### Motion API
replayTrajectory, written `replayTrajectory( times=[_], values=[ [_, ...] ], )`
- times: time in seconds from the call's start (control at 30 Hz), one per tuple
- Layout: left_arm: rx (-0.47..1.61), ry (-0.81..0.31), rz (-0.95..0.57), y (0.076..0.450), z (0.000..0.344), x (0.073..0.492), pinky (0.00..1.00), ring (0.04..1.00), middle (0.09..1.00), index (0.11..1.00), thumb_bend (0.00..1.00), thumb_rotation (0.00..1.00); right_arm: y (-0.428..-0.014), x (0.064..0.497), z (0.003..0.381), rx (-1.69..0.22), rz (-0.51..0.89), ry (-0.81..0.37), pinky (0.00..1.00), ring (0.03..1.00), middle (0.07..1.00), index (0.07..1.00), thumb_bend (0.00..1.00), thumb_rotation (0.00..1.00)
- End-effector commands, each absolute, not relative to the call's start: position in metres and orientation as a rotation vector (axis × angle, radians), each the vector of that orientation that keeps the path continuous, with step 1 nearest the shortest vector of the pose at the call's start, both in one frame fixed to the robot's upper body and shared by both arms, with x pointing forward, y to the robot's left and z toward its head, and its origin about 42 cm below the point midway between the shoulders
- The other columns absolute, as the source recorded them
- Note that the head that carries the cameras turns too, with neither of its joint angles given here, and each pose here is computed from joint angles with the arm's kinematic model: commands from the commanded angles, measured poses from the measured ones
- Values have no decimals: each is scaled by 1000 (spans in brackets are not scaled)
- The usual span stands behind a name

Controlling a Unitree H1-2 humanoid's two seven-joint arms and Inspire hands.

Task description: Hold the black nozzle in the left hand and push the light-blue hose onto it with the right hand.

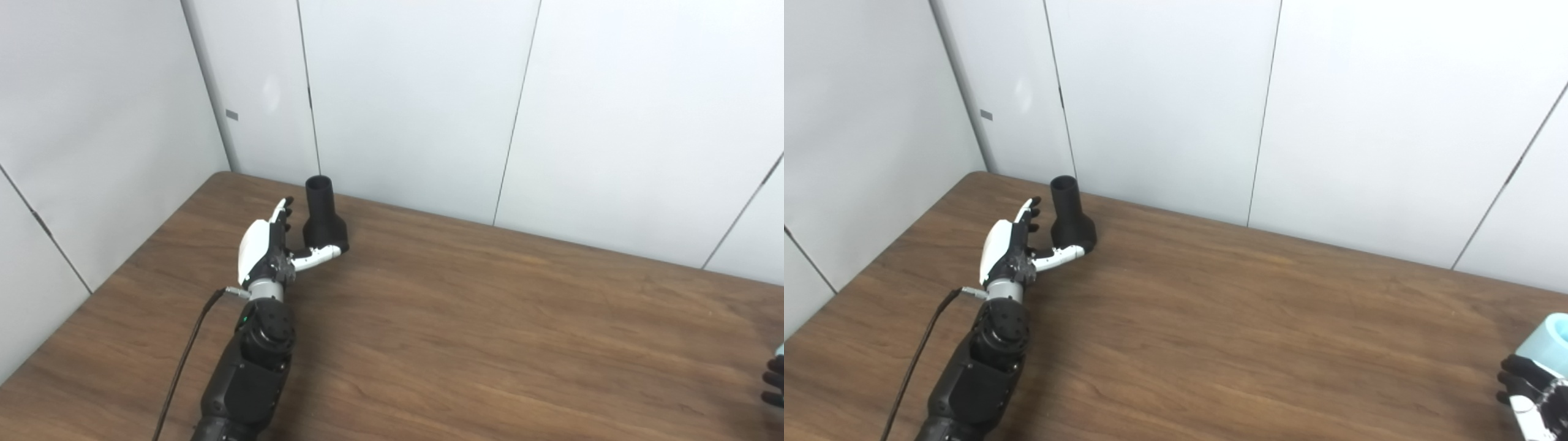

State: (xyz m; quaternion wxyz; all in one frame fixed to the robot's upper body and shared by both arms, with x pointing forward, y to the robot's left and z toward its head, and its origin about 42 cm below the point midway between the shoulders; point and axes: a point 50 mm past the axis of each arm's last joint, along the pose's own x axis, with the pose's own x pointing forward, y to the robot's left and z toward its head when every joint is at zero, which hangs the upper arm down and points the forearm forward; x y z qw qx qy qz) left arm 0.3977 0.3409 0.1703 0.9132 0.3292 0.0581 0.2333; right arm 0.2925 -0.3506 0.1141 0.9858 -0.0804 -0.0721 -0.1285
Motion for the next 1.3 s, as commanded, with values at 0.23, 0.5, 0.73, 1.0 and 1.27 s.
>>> replayTrajectory(
  times=[0.23,0.5,0.73,1.0,1.27],
  values=[
    [824,153,431,353,187,411,637,812,910,954,1000,328,-353,284,104,-152,-269,-126,563,671,683,635,461,594],
    [927,223,304,358,183,417,730,850,902,907,1000,252,-354,283,104,-148,-266,-138,534,652,665,616,521,606],
    [1023,250,284,360,170,424,734,848,908,916,1000,277,-353,281,105,-153,-269,-138,503,633,651,603,573,624],
    [1022,311,254,368,167,433,677,807,899,914,1000,217,-350,280,106,-160,-273,-138,461,601,624,578,652,638],
    [1126,380,188,371,166,437,639,775,875,896,1000,211,-349,278,107,-162,-268,-145,431,578,609,563,719,652]
  ],
)
